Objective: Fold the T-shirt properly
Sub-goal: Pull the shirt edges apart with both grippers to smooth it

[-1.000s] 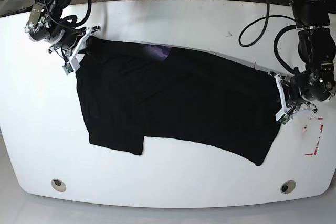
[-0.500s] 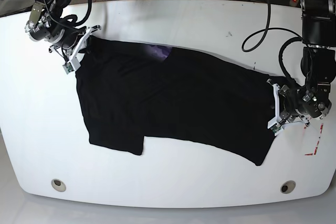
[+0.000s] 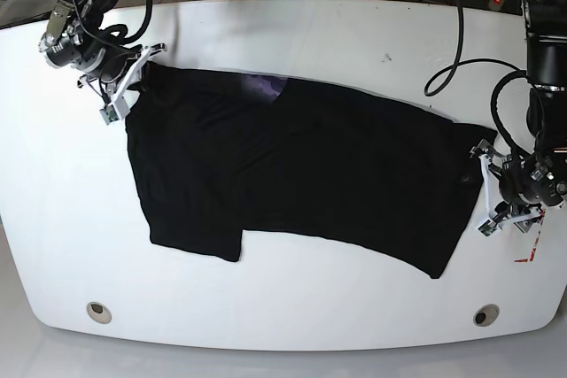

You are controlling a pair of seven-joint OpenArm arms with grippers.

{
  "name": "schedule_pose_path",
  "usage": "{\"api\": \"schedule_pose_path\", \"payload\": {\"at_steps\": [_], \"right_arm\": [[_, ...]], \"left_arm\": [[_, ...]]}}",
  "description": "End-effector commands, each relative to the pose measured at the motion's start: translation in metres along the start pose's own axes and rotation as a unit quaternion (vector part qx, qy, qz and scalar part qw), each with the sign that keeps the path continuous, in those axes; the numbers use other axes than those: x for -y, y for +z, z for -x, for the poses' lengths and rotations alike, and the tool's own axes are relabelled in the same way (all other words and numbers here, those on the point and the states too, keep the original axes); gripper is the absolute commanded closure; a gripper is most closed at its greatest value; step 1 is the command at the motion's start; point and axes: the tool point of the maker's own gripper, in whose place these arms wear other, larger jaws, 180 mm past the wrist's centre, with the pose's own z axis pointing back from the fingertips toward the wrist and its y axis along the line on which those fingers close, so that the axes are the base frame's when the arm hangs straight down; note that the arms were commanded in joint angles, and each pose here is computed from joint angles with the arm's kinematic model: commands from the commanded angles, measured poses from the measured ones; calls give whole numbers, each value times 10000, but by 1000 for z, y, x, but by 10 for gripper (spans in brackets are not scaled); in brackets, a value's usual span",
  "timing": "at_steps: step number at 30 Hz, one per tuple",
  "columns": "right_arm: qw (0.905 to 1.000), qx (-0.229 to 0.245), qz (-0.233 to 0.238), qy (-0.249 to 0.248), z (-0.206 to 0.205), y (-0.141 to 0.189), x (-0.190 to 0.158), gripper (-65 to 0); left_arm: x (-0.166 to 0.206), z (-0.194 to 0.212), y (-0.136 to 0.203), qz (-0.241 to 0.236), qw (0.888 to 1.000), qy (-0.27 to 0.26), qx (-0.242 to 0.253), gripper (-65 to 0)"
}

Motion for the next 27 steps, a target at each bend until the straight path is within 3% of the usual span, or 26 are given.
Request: {"api": "schedule_pose_path", "payload": {"at_steps": [1, 15, 21, 24, 27], "right_arm": [[9987, 444, 204, 131, -24, 16, 5, 0], [9976, 571, 366, 157, -33, 23, 11, 0], [9983, 351, 443, -111, -16, 20, 31, 0], [9974, 270, 528, -418, -4, 20, 48, -65], [9956, 233, 571, -701, 4, 18, 62, -67]], "left_arm": [[-18, -4, 18, -288, 9993, 73, 234, -572], [44, 55, -16, 376, 9968, 647, 280, -572], [60, 81, -31, 613, 9927, 1022, 179, -572], [61, 96, -37, 667, 9906, 1195, 19, -572], [63, 100, -38, 691, 9900, 1229, -32, -572]]}}
